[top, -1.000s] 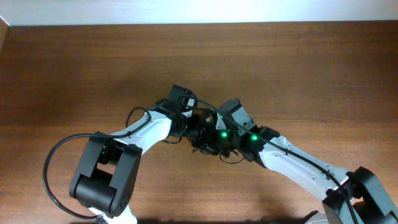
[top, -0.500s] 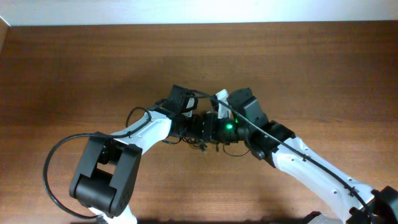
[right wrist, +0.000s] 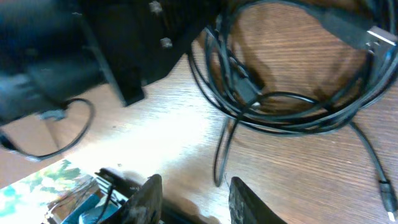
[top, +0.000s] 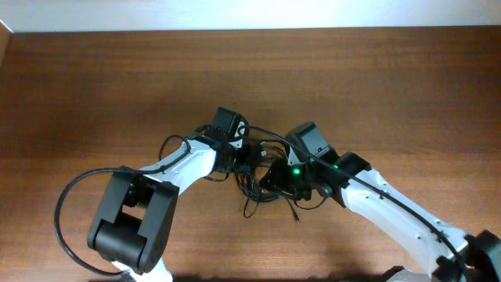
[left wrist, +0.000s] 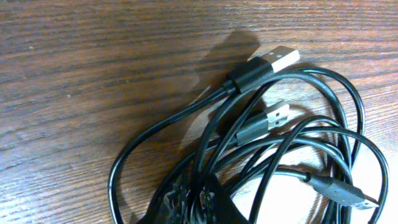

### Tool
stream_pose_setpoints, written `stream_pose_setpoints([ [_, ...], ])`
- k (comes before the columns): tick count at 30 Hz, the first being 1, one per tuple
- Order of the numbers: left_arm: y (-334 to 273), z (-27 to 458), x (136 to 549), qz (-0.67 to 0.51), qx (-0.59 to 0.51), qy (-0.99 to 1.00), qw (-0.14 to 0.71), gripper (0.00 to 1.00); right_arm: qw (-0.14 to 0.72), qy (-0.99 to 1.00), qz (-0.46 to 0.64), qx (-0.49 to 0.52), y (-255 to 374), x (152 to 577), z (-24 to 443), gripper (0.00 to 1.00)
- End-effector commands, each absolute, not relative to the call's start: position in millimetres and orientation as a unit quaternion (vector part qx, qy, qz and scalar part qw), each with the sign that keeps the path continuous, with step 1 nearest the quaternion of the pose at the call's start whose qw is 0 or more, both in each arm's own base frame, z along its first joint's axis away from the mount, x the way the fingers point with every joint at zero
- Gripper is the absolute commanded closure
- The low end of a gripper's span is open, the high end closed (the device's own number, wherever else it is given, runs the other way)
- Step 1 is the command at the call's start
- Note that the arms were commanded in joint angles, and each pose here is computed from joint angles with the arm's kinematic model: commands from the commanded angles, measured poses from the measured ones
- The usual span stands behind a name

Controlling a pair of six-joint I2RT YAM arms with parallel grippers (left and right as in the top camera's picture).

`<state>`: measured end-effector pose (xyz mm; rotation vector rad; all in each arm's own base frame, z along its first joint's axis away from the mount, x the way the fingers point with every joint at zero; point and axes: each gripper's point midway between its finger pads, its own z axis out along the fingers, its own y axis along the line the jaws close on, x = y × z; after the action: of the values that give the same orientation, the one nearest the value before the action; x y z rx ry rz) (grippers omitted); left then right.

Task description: Untangle cables

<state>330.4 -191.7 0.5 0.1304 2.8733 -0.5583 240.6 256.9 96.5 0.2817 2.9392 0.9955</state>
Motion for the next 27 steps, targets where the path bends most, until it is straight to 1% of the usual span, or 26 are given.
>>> stream_pose_setpoints([
  [1,-187.0,-9.8,322.9,-0.178,0.046,0.979,0.093,0.85,0.000,0.949,0.296,0.113,255.0,244.6,78.4,0.64],
  [7,-187.0,-9.7,323.0,-0.178,0.046,0.979,0.093,0.83,-0.029,0.956,0.271,0.110,259.2,235.6,54.1,0.63],
  [9,-187.0,-9.7,323.0,-0.178,0.046,0.979,0.093,0.83,-0.020,0.955,0.278,0.098,266.9,235.9,56.1,0.60],
  [13,-187.0,-9.7,323.0,-0.178,0.046,0.979,0.093,0.83,-0.007,0.952,0.291,0.090,273.9,240.6,59.7,0.60],
  [16,-186.9,-9.8,322.9,-0.178,0.046,0.979,0.093,0.83,-0.012,0.954,0.288,0.079,278.6,232.9,59.0,0.60],
  [20,-186.9,-9.8,323.0,-0.178,0.046,0.979,0.093,0.83,0.029,0.966,0.250,0.062,280.9,231.9,52.2,0.59],
  [21,-187.0,-9.8,322.9,-0.178,0.046,0.979,0.093,0.83,0.038,0.966,0.247,0.061,281.3,234.3,52.3,0.56],
  [23,-186.9,-9.8,322.9,-0.178,0.046,0.979,0.093,0.83,0.058,0.965,0.248,0.062,282.3,242.3,54.0,0.56],
  [24,-186.9,-9.8,322.9,-0.178,0.046,0.979,0.093,0.83,0.067,0.963,0.256,0.060,285.5,246.5,56.4,0.57],
  [25,-186.9,-9.8,322.9,-0.178,0.046,0.979,0.093,0.83,0.066,0.955,0.284,0.051,296.3,247.8,63.2,0.90],
  [26,-186.9,-9.8,322.9,-0.178,0.046,0.979,0.093,0.83,0.057,0.942,0.330,0.026,313.1,245.3,75.1,0.96],
  [27,-186.9,-9.8,322.9,-0.178,0.046,0.979,0.093,0.83,0.068,0.913,0.401,-0.035,338.2,246.1,99.4,0.96],
])
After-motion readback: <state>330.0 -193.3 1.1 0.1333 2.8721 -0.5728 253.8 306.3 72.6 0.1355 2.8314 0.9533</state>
